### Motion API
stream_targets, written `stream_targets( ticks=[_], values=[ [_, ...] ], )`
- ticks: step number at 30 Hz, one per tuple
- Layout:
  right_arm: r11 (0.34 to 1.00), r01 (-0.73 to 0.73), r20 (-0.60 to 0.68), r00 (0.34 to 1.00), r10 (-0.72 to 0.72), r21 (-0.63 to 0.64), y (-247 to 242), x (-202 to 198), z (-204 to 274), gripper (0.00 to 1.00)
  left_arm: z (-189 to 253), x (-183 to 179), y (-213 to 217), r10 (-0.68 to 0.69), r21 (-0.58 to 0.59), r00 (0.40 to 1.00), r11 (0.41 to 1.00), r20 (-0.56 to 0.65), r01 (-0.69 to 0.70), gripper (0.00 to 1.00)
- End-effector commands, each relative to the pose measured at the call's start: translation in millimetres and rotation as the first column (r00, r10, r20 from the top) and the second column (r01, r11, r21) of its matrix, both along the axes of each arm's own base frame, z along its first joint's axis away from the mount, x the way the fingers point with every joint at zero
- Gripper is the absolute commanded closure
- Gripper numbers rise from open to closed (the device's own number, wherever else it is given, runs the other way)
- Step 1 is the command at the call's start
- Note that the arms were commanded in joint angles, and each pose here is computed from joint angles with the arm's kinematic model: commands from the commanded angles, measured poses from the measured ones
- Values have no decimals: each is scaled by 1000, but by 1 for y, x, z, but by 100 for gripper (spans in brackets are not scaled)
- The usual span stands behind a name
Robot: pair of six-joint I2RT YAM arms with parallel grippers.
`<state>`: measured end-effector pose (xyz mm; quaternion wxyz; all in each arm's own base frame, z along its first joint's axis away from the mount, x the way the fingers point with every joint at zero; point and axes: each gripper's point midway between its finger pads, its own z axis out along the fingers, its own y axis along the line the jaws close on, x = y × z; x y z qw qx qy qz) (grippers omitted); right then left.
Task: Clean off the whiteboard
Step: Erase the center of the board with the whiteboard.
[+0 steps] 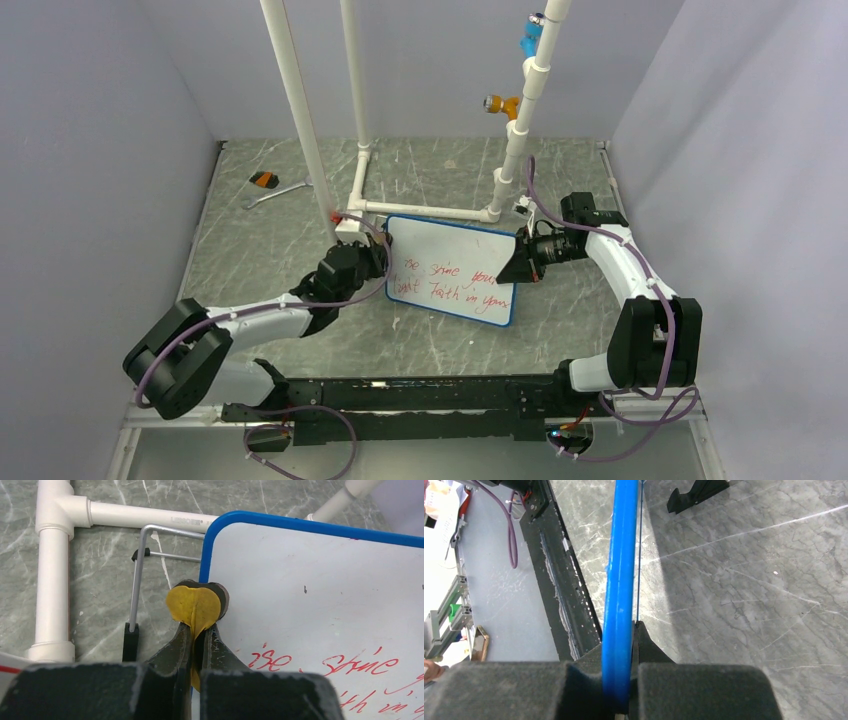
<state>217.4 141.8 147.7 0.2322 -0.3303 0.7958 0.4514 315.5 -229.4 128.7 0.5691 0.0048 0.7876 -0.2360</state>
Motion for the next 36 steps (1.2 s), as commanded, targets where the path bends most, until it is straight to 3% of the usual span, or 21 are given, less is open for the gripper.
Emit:
stream_targets(
  ticks=[1,7,11,16,23,36],
  values=[
    [997,-53,34,998,51,54,9,-7,16,100,-1,-6,-12,-64,-36,998,997,25,65,100],
    [997,-50,28,998,49,53,9,-7,15,100,-17,-39,-48,-224,-4,975,975,11,224,100],
    [997,-50,29,998,48,53,9,-6,15,100,-35,-54,-61,-258,21,966,966,-32,259,100],
    [997,-51,27,998,50,54,9,-7,15,100,-41,-43,-46,-159,51,986,986,-44,162,100],
    [997,-53,31,998,52,54,9,-7,16,100,-7,-10,3,-12,50,1000,999,10,11,100],
    [997,-54,24,998,53,54,9,-7,15,100,-34,-57,-48,-279,31,960,960,-15,279,100]
  ],
)
